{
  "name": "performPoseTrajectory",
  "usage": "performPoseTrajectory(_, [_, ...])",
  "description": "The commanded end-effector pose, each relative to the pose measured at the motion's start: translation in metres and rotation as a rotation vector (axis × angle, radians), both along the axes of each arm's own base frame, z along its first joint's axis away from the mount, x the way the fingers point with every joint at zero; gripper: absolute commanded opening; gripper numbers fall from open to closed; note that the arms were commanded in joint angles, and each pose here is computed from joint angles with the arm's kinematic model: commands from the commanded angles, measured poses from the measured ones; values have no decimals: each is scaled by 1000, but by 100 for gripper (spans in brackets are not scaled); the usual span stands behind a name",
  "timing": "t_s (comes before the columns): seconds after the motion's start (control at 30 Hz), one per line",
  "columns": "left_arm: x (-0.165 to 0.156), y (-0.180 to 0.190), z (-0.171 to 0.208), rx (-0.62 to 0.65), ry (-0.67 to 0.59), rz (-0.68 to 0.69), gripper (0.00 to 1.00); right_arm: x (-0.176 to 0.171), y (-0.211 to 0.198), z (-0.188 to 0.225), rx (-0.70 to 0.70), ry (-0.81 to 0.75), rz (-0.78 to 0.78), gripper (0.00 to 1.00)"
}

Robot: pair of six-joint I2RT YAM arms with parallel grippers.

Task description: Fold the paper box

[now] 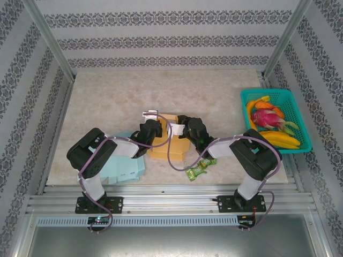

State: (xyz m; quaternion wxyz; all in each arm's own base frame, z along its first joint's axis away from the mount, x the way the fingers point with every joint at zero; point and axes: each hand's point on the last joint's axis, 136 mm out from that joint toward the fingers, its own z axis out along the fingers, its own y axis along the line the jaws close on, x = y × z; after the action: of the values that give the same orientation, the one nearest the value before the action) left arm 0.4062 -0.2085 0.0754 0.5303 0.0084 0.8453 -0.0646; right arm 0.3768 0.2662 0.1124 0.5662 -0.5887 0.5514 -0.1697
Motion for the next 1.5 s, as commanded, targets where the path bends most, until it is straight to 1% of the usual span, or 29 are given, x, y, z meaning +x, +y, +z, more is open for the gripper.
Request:
performPoseTrajectory(0.0, [12, 8, 12, -21, -57, 64, 1, -7, 4, -2, 82, 96, -34, 29])
performPoseTrajectory(0.1, [11, 10, 7, -18, -54, 69, 0, -13, 7, 18, 167, 104, -39, 45])
performPoseTrajectory(0.23, [10, 11, 3, -6, -55, 64, 0, -25, 7, 34, 234, 111, -32, 56])
performPoseTrajectory(0.27, [10, 10, 3, -2, -56, 60, 0, -29, 5, 37, 256, 115, -35, 57])
performPoseTrajectory(0.37, [9, 11, 2, 9, -59, 57, 0, -40, -2, 46, 334, 172, -60, 60])
performPoseTrajectory(0.47, [11, 12, 0, 32, -63, 57, 0, -50, -11, 56, 467, 245, -108, 61])
performPoseTrajectory(0.53, [14, 12, -2, 55, -63, 61, 0, -46, -19, 71, 591, 268, -186, 61])
performPoseTrajectory(0.57, [14, 12, -3, 62, -67, 59, 0, -42, -27, 84, 672, 280, -259, 61])
performPoseTrajectory(0.67, [17, 10, -9, 49, -84, 49, 0, -40, -44, 96, 884, 409, -435, 61])
performPoseTrajectory(0.73, [19, 11, -17, 28, -73, 45, 0, -43, -50, 94, 995, 490, -511, 61])
performPoseTrajectory(0.87, [22, 11, -27, 8, -54, 28, 0, -46, -48, 80, 1177, 633, -598, 60])
performPoseTrajectory(1.0, [21, 14, -29, 7, -56, 40, 0, -45, -27, 71, 1234, 760, -584, 61])
performPoseTrajectory(1.1, [21, 14, -35, 5, -58, 32, 0, -37, -17, 72, 1233, 782, -574, 62])
performPoseTrajectory(1.27, [20, 14, -38, 16, -47, 33, 0, -18, -18, 70, 1260, 781, -610, 63])
performPoseTrajectory(1.4, [21, 15, -39, 19, -44, 35, 0, -3, -21, 60, 1331, 848, -645, 63])
performPoseTrajectory(1.47, [20, 14, -40, 21, -41, 33, 0, 5, -21, 53, 1341, 879, -654, 63])
